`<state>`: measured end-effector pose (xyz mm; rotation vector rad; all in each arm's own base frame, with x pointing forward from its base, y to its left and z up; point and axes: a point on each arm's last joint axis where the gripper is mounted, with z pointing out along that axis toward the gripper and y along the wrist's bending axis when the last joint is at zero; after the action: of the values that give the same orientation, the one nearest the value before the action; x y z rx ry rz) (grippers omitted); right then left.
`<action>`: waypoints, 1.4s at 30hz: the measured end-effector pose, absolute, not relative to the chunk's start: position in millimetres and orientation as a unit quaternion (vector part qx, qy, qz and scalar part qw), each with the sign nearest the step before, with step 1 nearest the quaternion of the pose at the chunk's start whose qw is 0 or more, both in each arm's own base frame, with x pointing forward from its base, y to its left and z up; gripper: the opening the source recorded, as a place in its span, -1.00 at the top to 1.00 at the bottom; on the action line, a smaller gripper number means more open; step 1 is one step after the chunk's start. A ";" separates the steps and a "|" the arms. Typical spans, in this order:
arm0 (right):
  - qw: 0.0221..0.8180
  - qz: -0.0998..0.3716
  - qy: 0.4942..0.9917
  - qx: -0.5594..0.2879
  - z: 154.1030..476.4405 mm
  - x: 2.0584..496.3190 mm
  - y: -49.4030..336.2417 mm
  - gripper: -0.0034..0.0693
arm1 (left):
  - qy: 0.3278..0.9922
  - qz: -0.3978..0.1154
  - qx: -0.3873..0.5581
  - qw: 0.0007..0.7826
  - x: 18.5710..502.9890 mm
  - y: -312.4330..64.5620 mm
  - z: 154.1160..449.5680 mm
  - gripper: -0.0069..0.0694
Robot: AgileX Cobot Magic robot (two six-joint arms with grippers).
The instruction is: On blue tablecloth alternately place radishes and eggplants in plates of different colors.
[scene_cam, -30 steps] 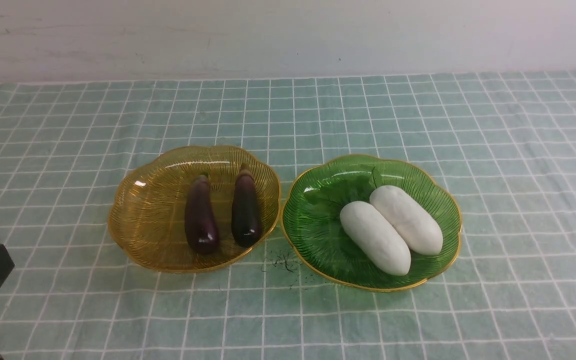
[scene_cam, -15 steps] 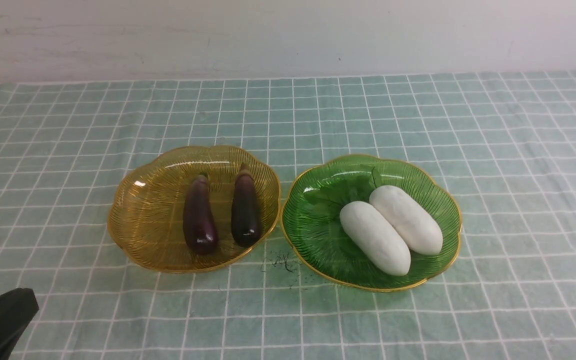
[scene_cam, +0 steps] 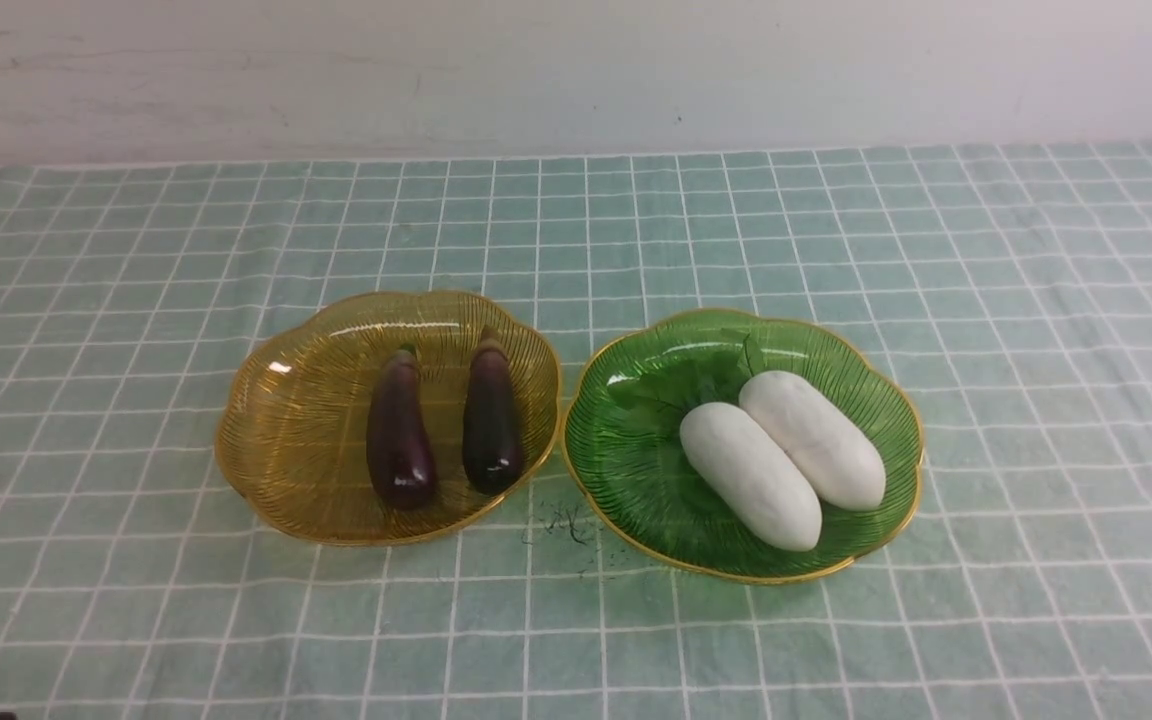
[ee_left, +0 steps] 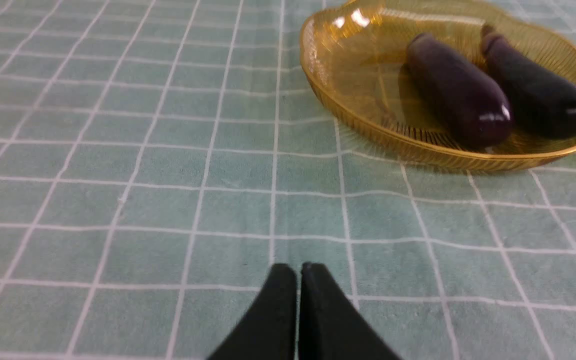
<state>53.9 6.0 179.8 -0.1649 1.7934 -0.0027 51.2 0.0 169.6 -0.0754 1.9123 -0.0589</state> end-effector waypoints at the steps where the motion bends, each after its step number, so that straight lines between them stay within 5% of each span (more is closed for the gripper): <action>1: 0.621 -0.001 0.780 -0.072 179.8 53.9 6.0 0.95 | 0.816 -0.024 -0.032 0.577 51.3 0.1 169.6 0.84; 42: 0.621 -0.001 0.780 -0.072 179.8 53.9 6.0 0.95 | 0.813 -0.034 -0.010 0.581 51.7 -2.0 170.1 0.84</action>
<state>53.9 6.0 179.8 -0.1649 1.7934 -0.0027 51.7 -2.0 170.1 -0.0233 1.8998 -0.0802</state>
